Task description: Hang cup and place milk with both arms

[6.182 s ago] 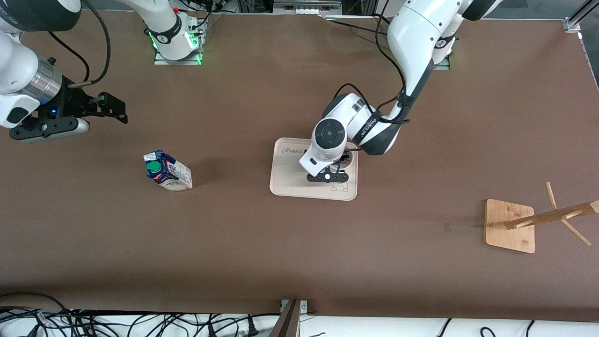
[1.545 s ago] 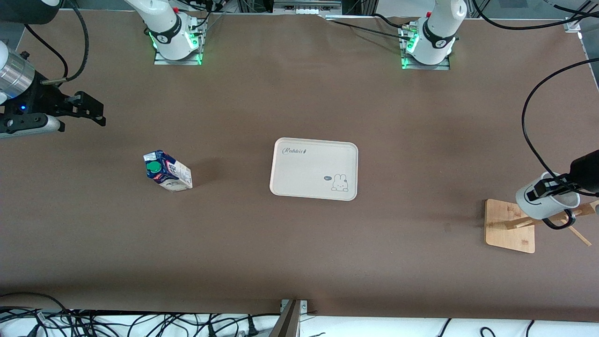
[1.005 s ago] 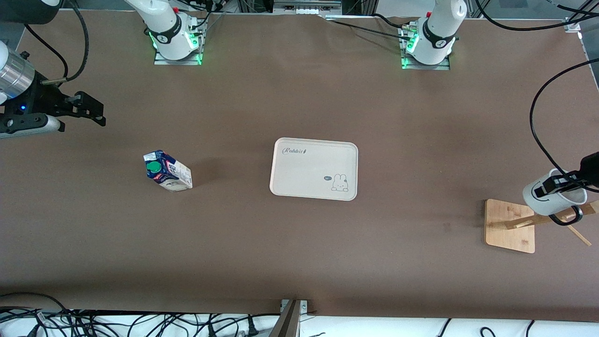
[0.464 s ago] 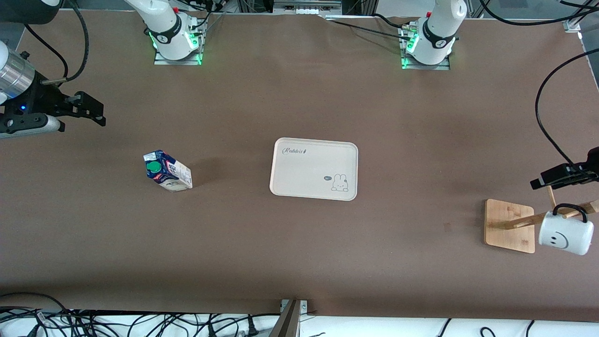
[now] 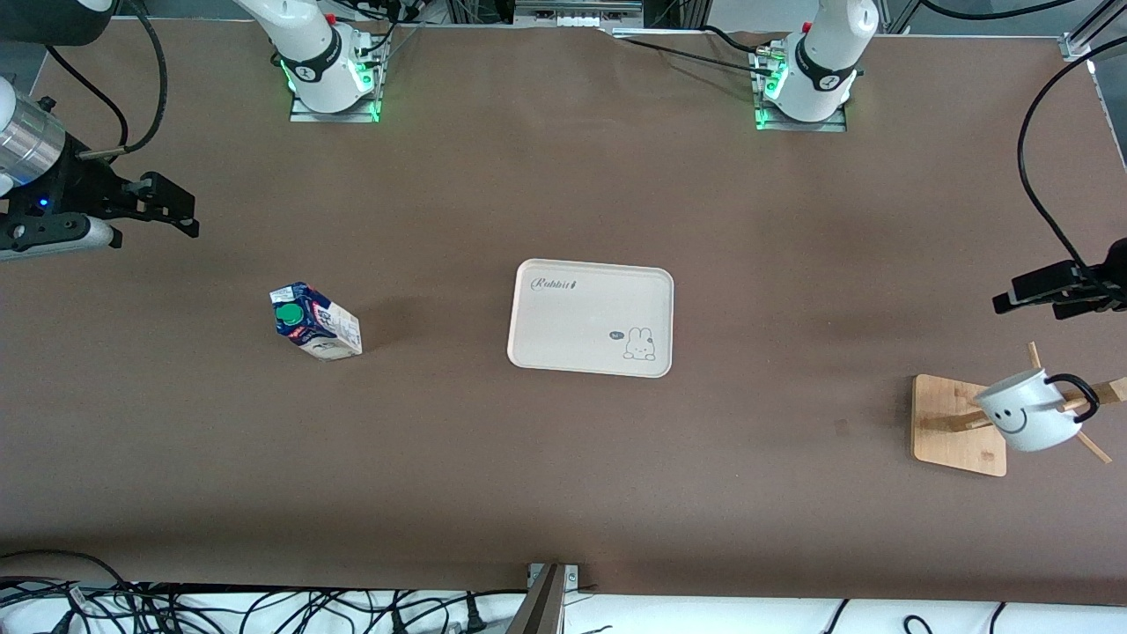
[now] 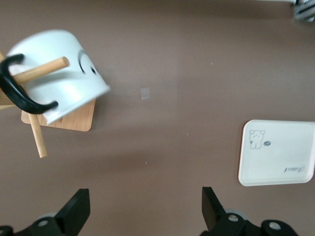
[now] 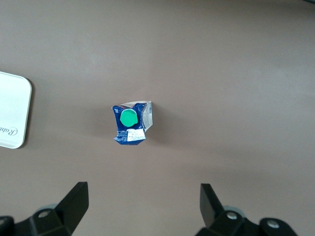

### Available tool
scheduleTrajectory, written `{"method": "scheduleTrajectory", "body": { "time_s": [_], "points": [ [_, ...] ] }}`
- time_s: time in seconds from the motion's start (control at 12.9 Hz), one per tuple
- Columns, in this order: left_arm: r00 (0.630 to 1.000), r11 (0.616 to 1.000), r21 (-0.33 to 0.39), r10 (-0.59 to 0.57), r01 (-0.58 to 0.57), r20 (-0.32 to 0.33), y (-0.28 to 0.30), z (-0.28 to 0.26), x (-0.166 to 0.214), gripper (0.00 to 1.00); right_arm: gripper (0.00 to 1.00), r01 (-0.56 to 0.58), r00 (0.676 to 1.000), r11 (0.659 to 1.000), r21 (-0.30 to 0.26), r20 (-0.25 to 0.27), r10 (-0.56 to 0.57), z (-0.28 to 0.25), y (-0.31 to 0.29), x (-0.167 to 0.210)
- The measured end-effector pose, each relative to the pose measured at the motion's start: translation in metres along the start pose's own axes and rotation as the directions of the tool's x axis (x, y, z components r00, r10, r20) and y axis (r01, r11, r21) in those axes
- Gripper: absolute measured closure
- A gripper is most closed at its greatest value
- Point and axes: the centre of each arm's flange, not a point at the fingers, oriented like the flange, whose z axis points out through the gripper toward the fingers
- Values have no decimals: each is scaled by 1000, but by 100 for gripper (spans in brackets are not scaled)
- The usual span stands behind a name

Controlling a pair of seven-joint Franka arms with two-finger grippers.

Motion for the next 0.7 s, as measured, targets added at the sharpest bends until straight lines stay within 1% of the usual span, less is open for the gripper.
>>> {"method": "scheduleTrajectory", "body": {
  "time_s": [0.08,0.31,0.54,0.62,0.7],
  "points": [
    [1000,1000,12,18,-18,16,9,3,0,0,0,0,1000,1000,0,0,0,0,0,0],
    [997,994,90,61,-65,47,29,5,0,0,0,0,1000,1000,0,0,0,0,0,0],
    [996,991,108,68,-73,49,32,-3,-4,0,0,0,1000,1000,0,0,0,0,0,0],
    [996,990,120,71,-78,59,33,-7,-6,0,0,0,1000,1000,0,0,0,0,0,0],
    [994,988,132,72,-83,86,35,-15,-12,0,0,0,1000,1000,0,0,0,0,0,0]
  ]
}}
